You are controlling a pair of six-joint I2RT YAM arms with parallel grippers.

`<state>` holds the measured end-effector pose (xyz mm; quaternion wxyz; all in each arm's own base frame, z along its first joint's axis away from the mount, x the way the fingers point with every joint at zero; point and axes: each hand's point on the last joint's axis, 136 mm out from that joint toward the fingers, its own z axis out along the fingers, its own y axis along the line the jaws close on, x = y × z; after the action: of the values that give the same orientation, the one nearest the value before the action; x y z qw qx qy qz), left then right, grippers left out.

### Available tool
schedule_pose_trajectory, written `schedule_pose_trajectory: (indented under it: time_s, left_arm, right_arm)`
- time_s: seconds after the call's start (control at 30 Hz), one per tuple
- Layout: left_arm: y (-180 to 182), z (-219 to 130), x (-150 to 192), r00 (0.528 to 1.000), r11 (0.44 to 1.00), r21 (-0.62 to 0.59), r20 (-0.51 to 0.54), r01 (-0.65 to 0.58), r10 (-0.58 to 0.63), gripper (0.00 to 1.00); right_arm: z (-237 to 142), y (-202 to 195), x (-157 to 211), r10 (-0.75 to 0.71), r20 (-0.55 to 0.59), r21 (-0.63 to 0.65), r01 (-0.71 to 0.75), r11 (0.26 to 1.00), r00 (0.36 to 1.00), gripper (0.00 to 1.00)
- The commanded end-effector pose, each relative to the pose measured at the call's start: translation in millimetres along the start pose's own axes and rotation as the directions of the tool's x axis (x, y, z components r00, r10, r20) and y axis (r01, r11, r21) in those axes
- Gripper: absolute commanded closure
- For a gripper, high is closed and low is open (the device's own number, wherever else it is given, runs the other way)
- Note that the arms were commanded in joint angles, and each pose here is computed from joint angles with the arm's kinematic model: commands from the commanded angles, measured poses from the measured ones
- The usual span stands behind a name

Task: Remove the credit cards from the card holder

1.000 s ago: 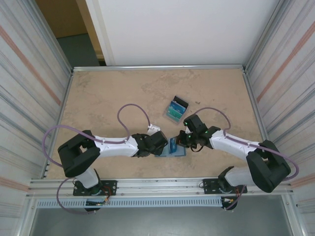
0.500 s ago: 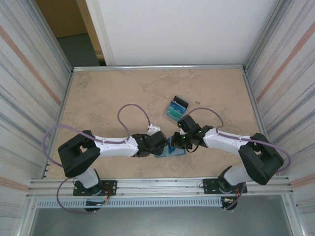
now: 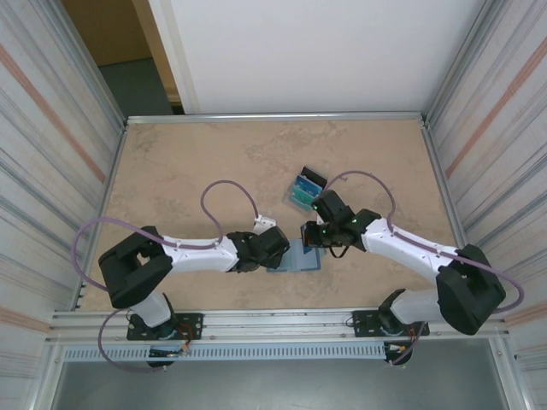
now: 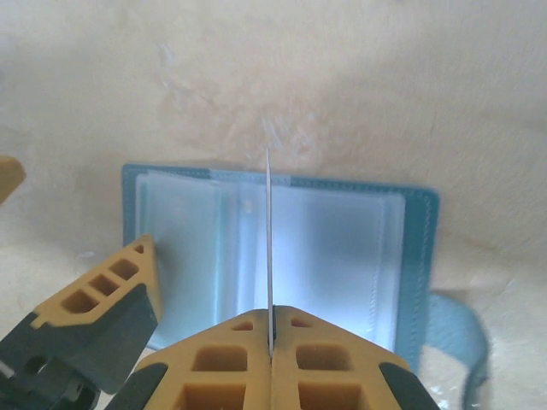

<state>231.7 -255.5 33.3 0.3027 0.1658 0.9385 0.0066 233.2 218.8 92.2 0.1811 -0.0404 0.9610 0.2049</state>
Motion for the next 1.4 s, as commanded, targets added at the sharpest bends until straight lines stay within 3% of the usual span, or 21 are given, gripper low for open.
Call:
schedule_pose_trajectory:
  time_s: [0.0, 0.27, 0.5, 0.77, 1.07, 1.37]
  left_arm:
    - [24.8, 1.8, 16.5, 0.998, 0.996, -0.075, -0.045, -0.045, 0.042, 0.01]
    - [25.5, -6.4, 7.5, 0.999, 0.998, -0.059, -0.018, -0.034, 0.033, 0.01]
    - [25.0, -25.9, -10.2, 0.999, 1.000, -0.026, 0.050, 0.004, -0.003, 0.01]
    - [37.2, -49.0, -29.7, 0.988, 0.998, -0.010, 0.144, 0.061, -0.059, 0.01]
    - [59.2, -59.9, -35.9, 0.960, 0.986, 0.056, 0.225, 0.156, -0.164, 0.01]
    - [74.2, -64.0, -36.3, 0.932, 0.964, 0.122, 0.254, 0.236, -0.261, 0.01]
  right_arm:
    - [-25.2, -6.5, -28.4, -0.153, 0.084, 0.075, 0.146, 0.986, 0.985, 1.00]
    - [-49.3, -0.3, -96.0, -0.392, 0.182, 0.137, 0.371, 0.918, 0.902, 1.00]
    - [-37.9, 1.0, -141.1, -0.575, 0.160, 0.224, 0.538, 0.813, 0.803, 1.00]
    - [-20.4, -6.2, -175.6, -0.662, 0.104, 0.252, 0.624, 0.740, 0.743, 1.00]
    - [6.5, -15.4, -179.7, -0.713, 0.017, 0.222, 0.692, 0.686, 0.701, 1.00]
    - [26.1, -26.2, -179.5, -0.713, -0.052, 0.210, 0.706, 0.677, 0.699, 1.00]
